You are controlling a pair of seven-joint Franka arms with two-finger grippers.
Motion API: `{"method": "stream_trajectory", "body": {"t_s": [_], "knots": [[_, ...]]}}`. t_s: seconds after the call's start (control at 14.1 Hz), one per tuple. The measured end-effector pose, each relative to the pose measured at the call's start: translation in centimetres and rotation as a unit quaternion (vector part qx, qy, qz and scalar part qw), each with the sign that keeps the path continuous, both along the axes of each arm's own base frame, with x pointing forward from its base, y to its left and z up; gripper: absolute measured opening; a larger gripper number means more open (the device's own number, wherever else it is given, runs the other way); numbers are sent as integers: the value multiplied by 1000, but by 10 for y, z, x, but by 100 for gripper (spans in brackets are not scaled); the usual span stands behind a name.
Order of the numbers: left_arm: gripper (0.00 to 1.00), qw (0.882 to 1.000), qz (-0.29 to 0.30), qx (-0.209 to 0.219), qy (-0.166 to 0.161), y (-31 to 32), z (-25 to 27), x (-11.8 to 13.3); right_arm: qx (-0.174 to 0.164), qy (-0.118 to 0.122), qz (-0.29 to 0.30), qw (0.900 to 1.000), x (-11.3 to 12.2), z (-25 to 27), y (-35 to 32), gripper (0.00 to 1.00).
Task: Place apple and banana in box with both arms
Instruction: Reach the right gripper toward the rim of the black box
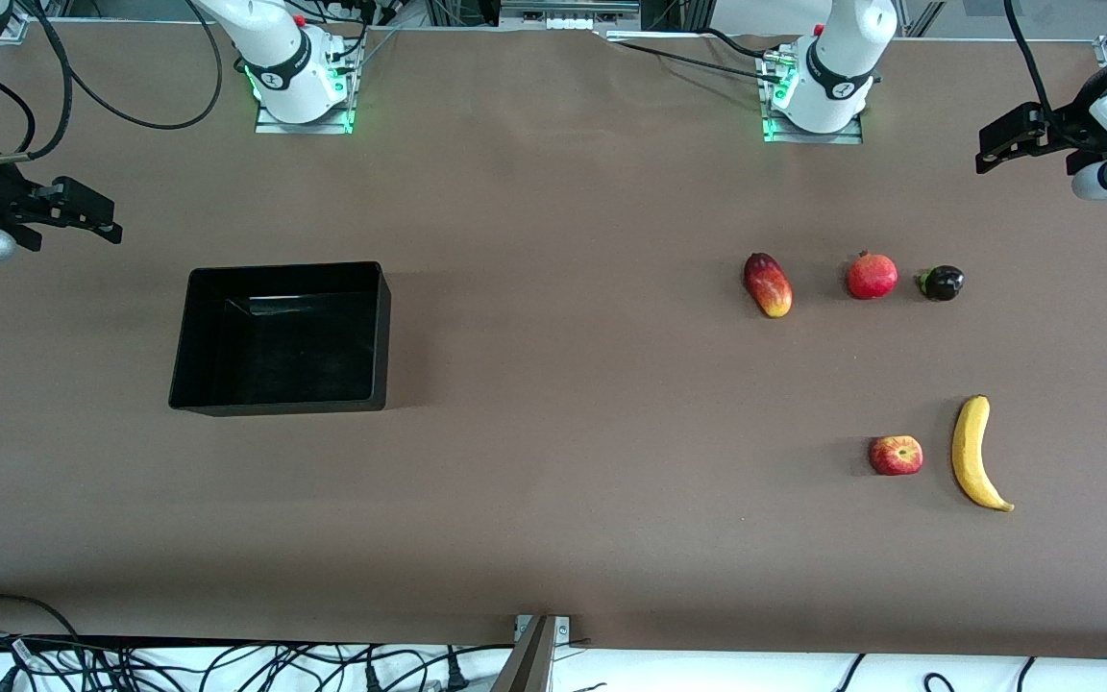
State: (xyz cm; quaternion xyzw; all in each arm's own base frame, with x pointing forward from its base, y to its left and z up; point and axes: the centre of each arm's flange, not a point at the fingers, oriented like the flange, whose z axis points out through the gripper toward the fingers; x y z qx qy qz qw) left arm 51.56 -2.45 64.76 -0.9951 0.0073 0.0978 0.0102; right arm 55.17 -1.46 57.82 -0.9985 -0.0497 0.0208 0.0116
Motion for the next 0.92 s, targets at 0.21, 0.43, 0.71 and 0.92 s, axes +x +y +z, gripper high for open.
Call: {"method": "stream_trajectory", "body": {"t_s": [0.21, 0.43, 0.71, 0.92], "knots": [[100, 1000, -1, 0, 0, -1, 0, 0, 0, 0, 0, 1000, 0, 0, 0, 100], [100, 1000, -4, 1, 0, -4, 0, 0, 0, 1, -1, 1000, 0, -1, -1, 100], [100, 1000, -3, 1, 0, -3, 0, 0, -4, 12, -2, 1000, 4, -11, -2, 100], [100, 1000, -3, 1, 0, -4, 0, 0, -17, 38, -7, 999, 16, -49, -10, 100]]}}
